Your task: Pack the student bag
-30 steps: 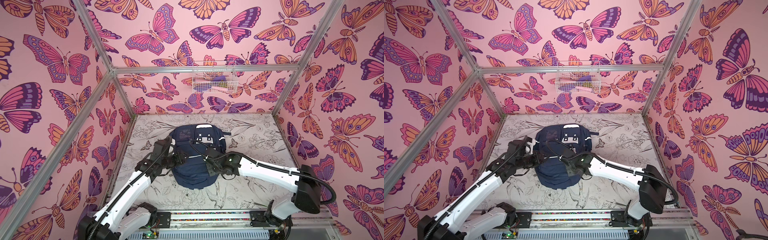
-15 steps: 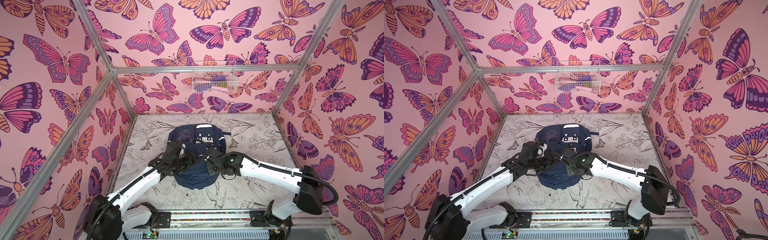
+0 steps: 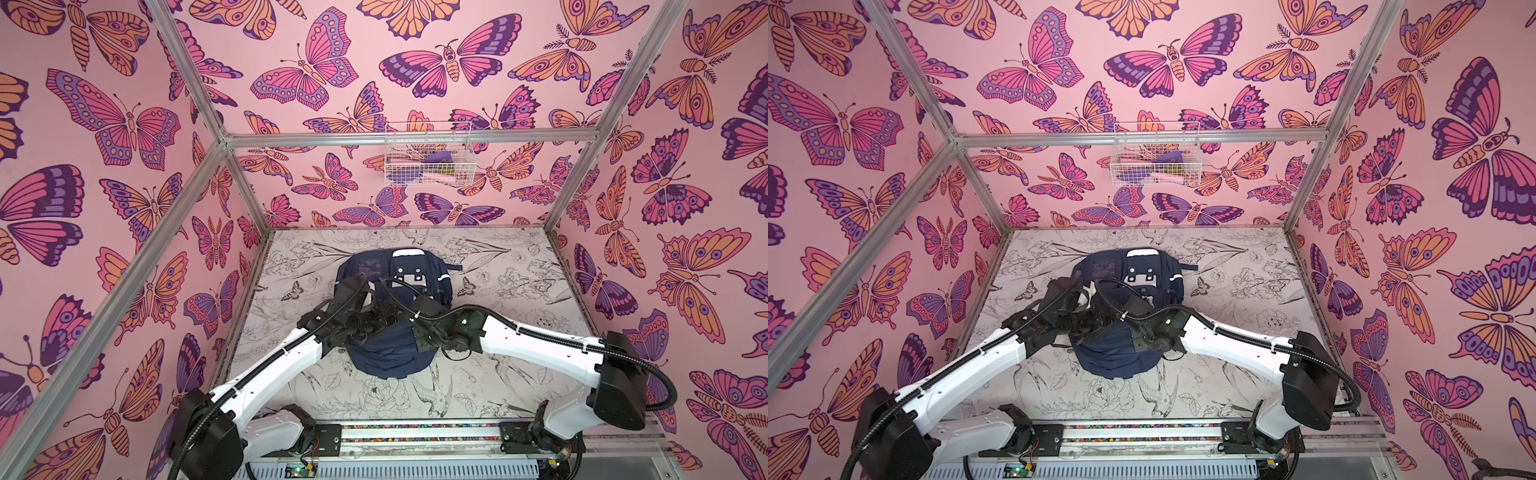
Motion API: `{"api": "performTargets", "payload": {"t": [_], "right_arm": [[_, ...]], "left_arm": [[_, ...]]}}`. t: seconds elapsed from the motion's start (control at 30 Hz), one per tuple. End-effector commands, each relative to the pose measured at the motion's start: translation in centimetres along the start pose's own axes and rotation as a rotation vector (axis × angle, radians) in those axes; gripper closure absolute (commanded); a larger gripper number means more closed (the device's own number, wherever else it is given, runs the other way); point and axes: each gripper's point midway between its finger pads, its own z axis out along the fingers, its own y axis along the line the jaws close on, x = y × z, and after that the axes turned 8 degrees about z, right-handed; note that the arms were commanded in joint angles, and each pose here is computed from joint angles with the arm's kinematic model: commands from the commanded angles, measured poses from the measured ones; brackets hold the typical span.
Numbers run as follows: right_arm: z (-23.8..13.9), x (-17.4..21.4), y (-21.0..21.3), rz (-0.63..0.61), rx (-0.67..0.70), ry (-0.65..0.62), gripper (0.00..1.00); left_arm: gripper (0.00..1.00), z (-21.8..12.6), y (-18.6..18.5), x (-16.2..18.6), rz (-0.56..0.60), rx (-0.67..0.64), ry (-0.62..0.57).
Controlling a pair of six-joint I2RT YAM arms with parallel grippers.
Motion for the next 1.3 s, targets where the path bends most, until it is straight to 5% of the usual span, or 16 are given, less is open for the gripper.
{"api": "performTargets", "payload": {"t": [0.0, 0.27, 0.57, 0.8, 0.93, 1.17, 1.27], "right_arm": [[-1.5, -1.1, 0.7, 0.058, -0.087, -0.028, 1.0], [-1.3, -1.4, 0.1, 0.142, -0.157, -0.001, 1.0], [-1.4, -1.5, 0.0, 0.153, -0.173, 0.008, 1.0], [-1.8, -1.5, 0.0, 0.152, -0.187, 0.004, 1.0], [-1.9, -1.7, 0.2, 0.153, -0.195, 0.002, 1.0], [-2.5, -1.9, 0.5, 0.164, -0.222, -0.004, 1.0], [-2.7, -2.0, 0.3, 0.17, -0.223, -0.013, 1.0]], "left_arm": [[0.16, -2.9, 2.5, 0.4, 0.297, -0.193, 0.027], [0.15, -2.8, 2.6, 2.2, 0.575, -0.196, 0.128], [0.01, 1.5, 1.0, 2.3, 0.85, -0.34, 0.195], [0.16, 3.2, 1.0, 2.5, 0.916, -0.369, 0.234], [0.43, 3.7, 1.6, 2.2, 0.921, -0.41, 0.24], [0.6, 4.8, 2.2, 2.4, 0.91, -0.421, 0.262], [0.83, 4.8, 2.3, 2.3, 0.909, -0.429, 0.25]]}}
